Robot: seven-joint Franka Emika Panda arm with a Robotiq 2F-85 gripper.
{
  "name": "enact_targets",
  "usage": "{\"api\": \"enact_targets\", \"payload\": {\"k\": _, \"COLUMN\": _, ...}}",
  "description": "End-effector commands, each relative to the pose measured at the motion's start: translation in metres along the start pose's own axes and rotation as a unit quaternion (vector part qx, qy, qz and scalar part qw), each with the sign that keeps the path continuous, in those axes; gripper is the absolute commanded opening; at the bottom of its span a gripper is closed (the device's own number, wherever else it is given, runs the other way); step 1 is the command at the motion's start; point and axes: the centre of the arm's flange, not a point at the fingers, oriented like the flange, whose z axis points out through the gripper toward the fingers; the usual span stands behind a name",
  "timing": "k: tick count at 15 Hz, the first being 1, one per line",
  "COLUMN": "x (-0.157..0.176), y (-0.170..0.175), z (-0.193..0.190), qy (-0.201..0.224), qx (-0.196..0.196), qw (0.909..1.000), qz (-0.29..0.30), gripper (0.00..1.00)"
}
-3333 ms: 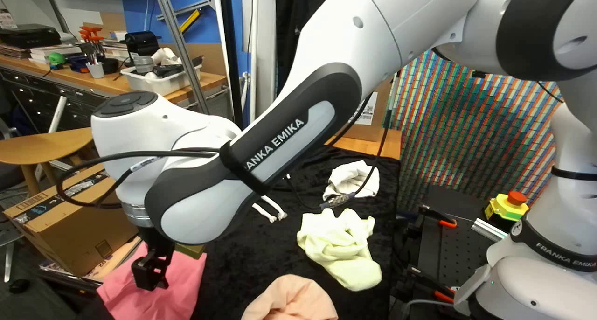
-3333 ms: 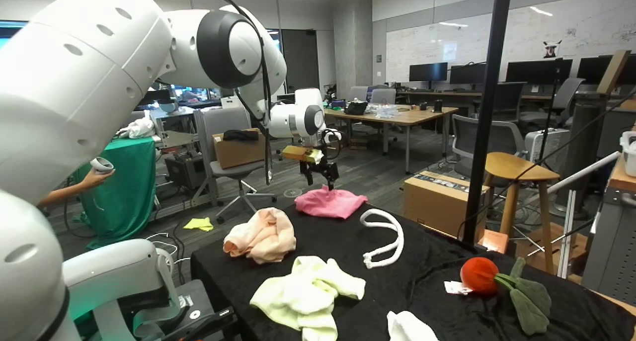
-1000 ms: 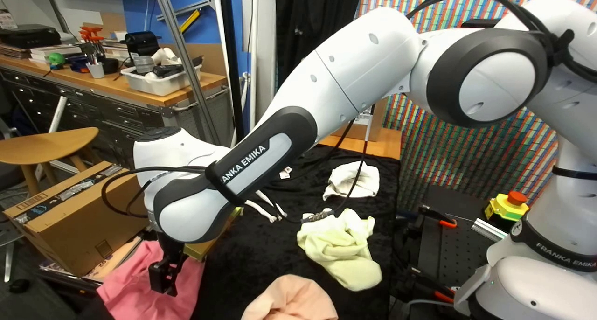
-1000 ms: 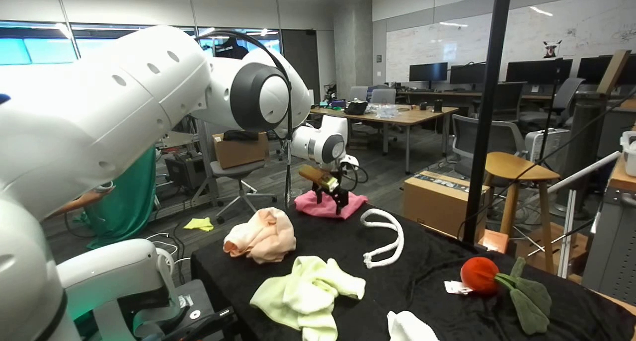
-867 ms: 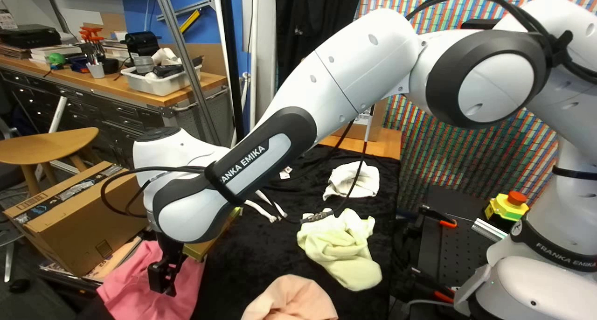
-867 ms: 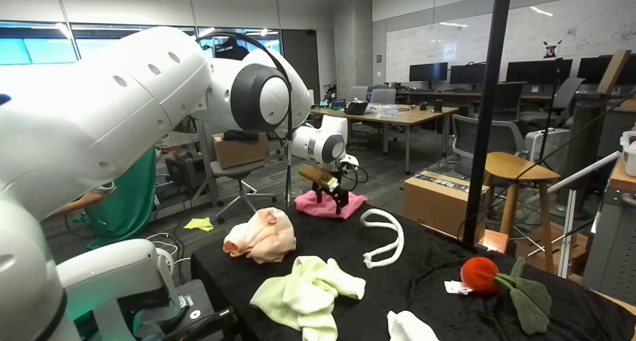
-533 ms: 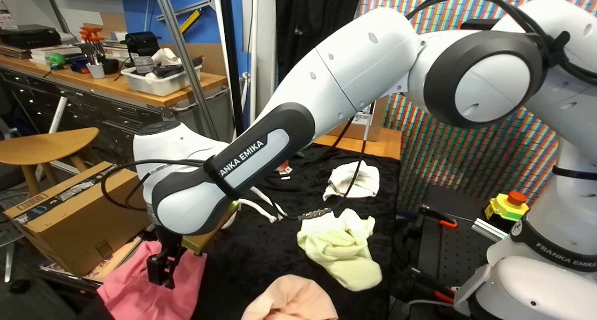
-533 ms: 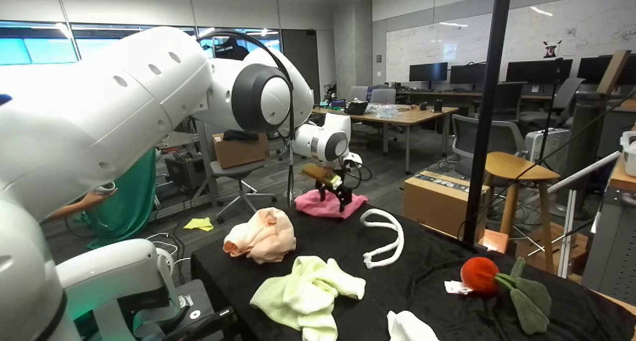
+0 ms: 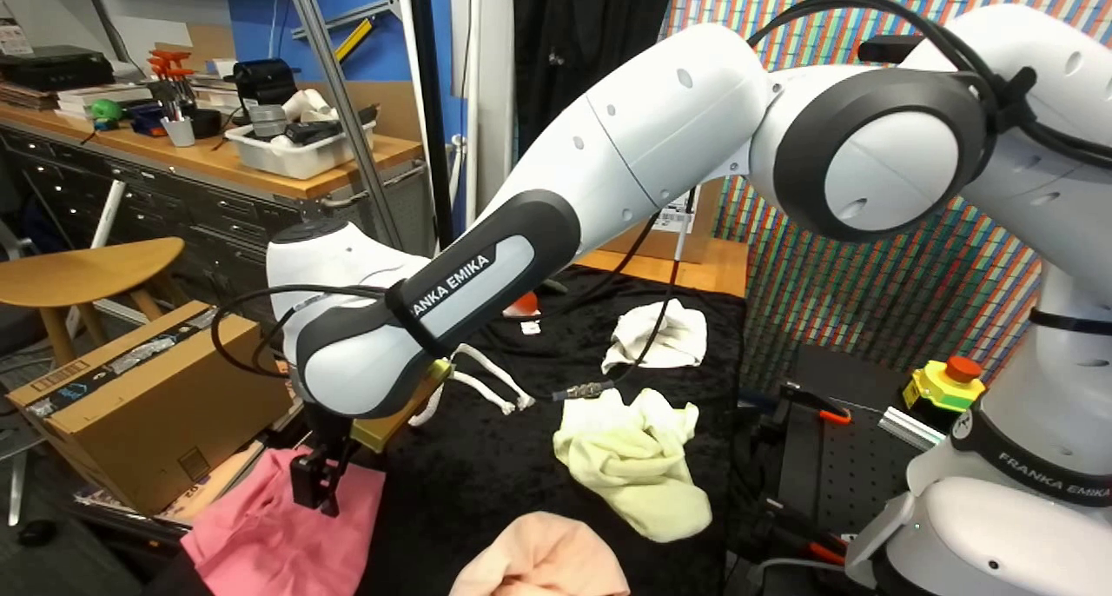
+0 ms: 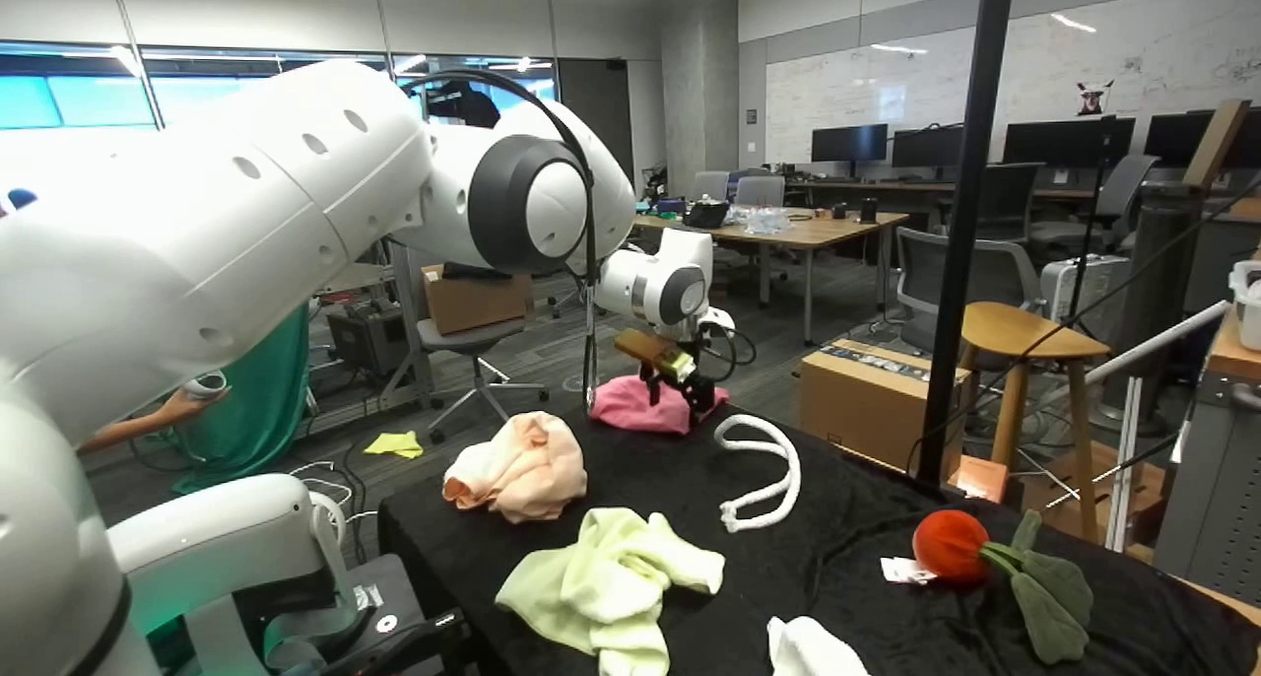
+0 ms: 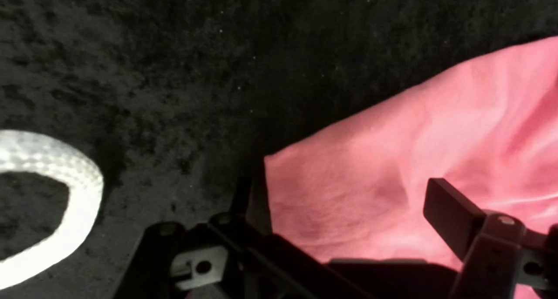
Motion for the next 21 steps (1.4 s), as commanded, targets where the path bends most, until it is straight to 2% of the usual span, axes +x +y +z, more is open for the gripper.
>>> {"api": "enact_targets", "payload": {"k": 1, "x": 0.015, "y": 0.007, "z": 0.008, "qy": -0.003, "qx": 0.01, "qw": 0.9999, "qz": -0.005, "gripper": 1.0}}
{"api": "enact_targets", "payload": {"k": 7, "x": 0.016, "y": 0.004, "z": 0.009, "qy": -0.003, "qx": 0.026, "qw": 0.9996, "qz": -0.006, "gripper": 1.0}}
{"api": "enact_targets", "payload": {"k": 21, "x": 0.011, "y": -0.034, "z": 0.01, "qy": -0.017, "qx": 0.072, "qw": 0.9971, "qz": -0.013, "gripper": 1.0}}
